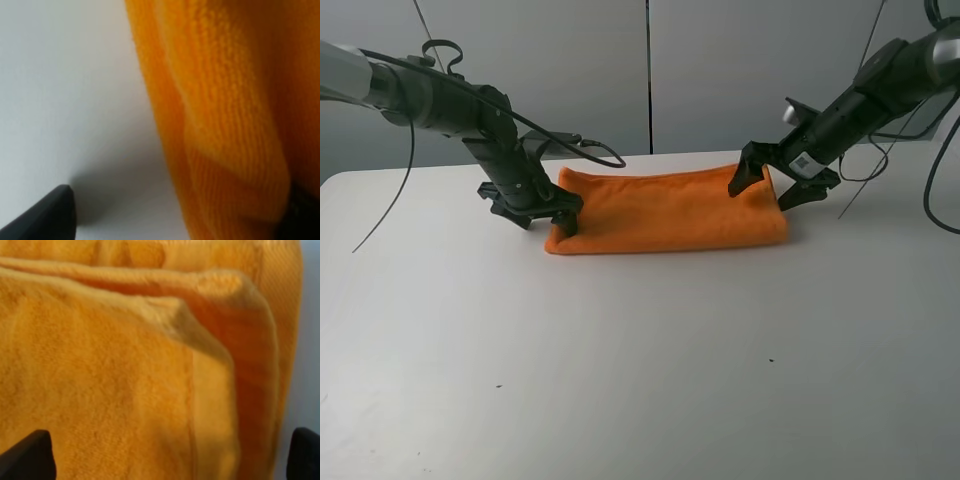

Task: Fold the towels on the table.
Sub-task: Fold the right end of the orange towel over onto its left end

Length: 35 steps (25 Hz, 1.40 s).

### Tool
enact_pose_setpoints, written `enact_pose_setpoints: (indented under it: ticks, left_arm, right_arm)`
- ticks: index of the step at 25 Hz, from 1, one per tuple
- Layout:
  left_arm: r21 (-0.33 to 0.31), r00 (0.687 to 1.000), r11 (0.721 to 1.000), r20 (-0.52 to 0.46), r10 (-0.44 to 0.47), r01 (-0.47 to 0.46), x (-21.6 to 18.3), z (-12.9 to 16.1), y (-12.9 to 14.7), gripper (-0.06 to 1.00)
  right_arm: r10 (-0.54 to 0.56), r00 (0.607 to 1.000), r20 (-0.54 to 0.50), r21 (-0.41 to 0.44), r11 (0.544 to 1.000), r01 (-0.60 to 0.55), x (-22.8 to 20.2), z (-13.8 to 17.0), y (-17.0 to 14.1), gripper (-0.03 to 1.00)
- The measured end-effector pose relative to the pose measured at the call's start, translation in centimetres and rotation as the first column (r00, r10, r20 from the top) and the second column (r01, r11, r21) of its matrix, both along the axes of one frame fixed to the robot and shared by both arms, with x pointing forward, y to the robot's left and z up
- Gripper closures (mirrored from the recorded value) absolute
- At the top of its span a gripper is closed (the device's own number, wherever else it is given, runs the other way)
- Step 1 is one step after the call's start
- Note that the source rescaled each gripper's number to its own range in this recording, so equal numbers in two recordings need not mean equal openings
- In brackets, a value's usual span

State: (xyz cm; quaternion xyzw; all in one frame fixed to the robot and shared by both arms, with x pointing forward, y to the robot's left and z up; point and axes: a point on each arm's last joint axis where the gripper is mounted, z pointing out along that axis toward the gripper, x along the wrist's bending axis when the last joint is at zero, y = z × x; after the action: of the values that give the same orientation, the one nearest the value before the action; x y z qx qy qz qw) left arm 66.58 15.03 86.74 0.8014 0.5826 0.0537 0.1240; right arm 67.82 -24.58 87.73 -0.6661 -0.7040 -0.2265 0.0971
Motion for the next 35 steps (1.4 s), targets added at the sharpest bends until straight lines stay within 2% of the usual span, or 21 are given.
enact_pose_setpoints:
  ticks: [7,21,29,31,35]
  left_arm:
    - [0.002,1.0,1.0,-0.006,-0.001,0.001,0.0,0.0,0.0,-0.05]
    - [0.002,1.0,1.0,-0.004,-0.003,0.003,0.0,0.1,0.0,-0.05]
    - [0.002,1.0,1.0,-0.004,-0.003,0.003,0.0,0.1,0.0,-0.05]
    - [0.002,1.0,1.0,-0.004,-0.003,0.003,0.0,0.1,0.0,-0.05]
    - [0.002,1.0,1.0,-0.004,-0.003,0.003,0.0,0.1,0.0,-0.05]
  right_arm:
    - [-0.049,0.998,-0.039,-0.009,0.999,0.049,0.0,-0.2,-0.8,-0.03]
    - [-0.007,1.0,-0.014,0.002,1.0,0.007,-0.2,-0.3,3.2,-0.03]
    - [0.001,1.0,-0.013,0.005,1.0,-0.001,-0.2,-0.4,3.8,-0.03]
    - [0.001,1.0,-0.014,0.006,1.0,0.0,-0.3,-0.4,3.8,0.05]
    - [0.004,1.0,-0.013,0.001,1.0,-0.004,-0.3,-0.4,3.8,0.49]
